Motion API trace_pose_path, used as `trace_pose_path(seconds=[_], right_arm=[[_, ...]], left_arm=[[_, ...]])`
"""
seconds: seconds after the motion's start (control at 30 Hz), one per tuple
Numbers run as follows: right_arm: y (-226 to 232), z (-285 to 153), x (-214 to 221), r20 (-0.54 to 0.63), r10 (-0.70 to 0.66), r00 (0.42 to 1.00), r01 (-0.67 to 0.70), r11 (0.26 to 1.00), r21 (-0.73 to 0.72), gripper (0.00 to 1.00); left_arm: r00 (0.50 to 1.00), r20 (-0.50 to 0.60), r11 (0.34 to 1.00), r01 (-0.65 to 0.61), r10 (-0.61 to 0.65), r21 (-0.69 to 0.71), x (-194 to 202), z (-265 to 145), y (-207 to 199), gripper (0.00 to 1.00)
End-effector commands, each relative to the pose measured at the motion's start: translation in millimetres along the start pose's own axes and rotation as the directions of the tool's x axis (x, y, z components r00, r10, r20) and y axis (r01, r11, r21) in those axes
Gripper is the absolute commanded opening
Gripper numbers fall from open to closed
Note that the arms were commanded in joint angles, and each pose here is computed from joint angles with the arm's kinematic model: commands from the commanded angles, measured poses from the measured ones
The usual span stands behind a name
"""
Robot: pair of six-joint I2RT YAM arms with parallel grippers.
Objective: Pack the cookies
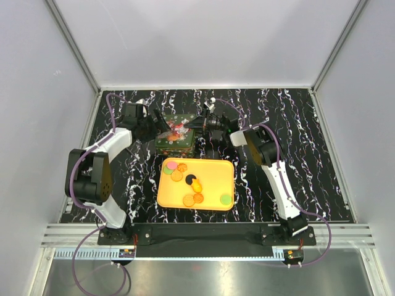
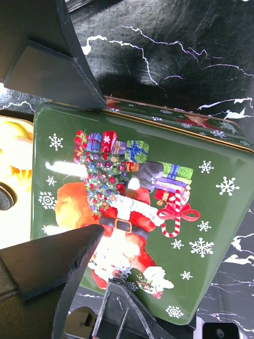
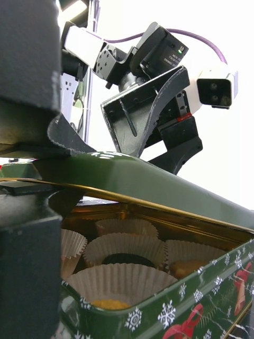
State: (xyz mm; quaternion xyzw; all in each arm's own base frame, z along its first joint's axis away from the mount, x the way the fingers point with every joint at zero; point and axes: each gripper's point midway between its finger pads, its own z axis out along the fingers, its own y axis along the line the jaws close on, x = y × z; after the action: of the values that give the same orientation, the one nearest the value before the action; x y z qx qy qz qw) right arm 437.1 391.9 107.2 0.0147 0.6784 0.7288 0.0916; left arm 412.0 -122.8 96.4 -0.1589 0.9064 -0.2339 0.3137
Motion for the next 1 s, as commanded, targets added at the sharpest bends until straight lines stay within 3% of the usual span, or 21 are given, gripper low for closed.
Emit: trace_pose_path(seconds=[0.0, 0.4, 0.97], right_arm=[[19, 7, 0, -0.012, -0.041, 0.999, 0.041, 0.999, 0.003, 0.16], [15, 5, -1, 0.004, -0.022, 1.0, 0.022, 1.0, 0.009, 0.18], [32, -22, -2, 0.045, -0.048, 0.998, 0.049, 0.999, -0.018, 0.32]], left_arm=[[1.0, 0.025, 1.0, -0.008, 0.007, 0.02, -10, -1, -8, 0.96], [1.0, -0.01, 0.999, -0.006, 0.006, -0.05, -2, 10, 8, 0.94], [0.999, -0.037, 0.999, -0.036, 0.036, 0.01, -6, 19, -6, 0.93]])
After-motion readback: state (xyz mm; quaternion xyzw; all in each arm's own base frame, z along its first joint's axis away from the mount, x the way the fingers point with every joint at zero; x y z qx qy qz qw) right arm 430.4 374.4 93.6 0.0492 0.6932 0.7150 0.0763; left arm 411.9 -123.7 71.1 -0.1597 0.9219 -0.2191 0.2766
